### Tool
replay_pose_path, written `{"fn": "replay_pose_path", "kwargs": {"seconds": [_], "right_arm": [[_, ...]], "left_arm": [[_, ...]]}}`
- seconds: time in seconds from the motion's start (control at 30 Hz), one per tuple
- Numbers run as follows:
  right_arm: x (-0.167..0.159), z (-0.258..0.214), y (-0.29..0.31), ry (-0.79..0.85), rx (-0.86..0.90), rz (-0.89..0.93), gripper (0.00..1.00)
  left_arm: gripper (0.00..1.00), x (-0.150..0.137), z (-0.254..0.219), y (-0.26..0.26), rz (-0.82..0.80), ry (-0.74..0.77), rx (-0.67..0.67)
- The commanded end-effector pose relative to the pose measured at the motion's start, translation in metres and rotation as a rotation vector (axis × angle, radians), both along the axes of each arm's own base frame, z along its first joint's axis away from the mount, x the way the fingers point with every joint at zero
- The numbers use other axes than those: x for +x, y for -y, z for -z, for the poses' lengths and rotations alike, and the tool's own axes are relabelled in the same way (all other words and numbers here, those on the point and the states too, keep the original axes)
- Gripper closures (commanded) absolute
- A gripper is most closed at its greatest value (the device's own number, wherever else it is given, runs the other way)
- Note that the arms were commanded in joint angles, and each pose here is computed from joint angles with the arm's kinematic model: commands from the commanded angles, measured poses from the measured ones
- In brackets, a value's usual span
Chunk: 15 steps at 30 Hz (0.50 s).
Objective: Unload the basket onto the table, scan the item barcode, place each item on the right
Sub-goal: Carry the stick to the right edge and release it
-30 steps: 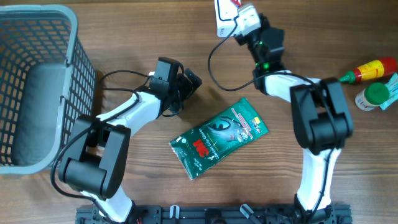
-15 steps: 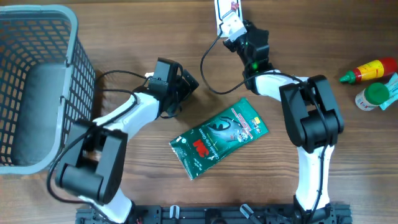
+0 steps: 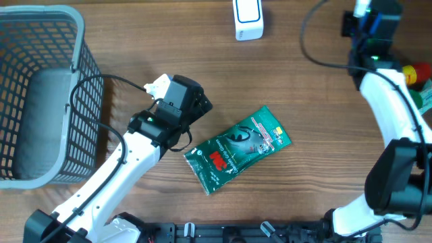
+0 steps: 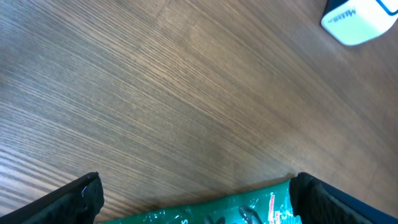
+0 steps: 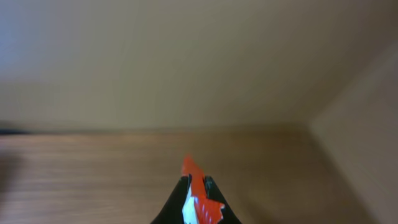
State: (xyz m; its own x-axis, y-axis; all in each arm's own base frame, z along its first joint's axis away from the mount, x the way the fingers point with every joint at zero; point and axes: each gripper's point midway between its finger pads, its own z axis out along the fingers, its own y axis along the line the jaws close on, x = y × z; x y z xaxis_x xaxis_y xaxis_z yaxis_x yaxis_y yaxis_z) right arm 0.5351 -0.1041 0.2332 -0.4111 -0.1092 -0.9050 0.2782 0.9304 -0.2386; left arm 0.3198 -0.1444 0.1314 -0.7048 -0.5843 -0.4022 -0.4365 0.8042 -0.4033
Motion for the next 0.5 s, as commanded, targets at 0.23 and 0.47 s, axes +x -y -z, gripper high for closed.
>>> {"fn": "replay_pose_path", "kwargs": {"seconds": [0.23, 0.47], "right_arm": [[-0.029, 0.144, 0.086, -0.168, 0.234, 0.453, 0.96], [-0.060, 0.112, 0.086, -0.182, 0.294, 0.529, 0.38]], "left_arm": [[0.00, -0.016, -0.003, 0.028, 0.100, 0.024, 0.030], [0.00, -0.034, -0.017, 0.022, 0.116, 0.033, 0.060]]}}
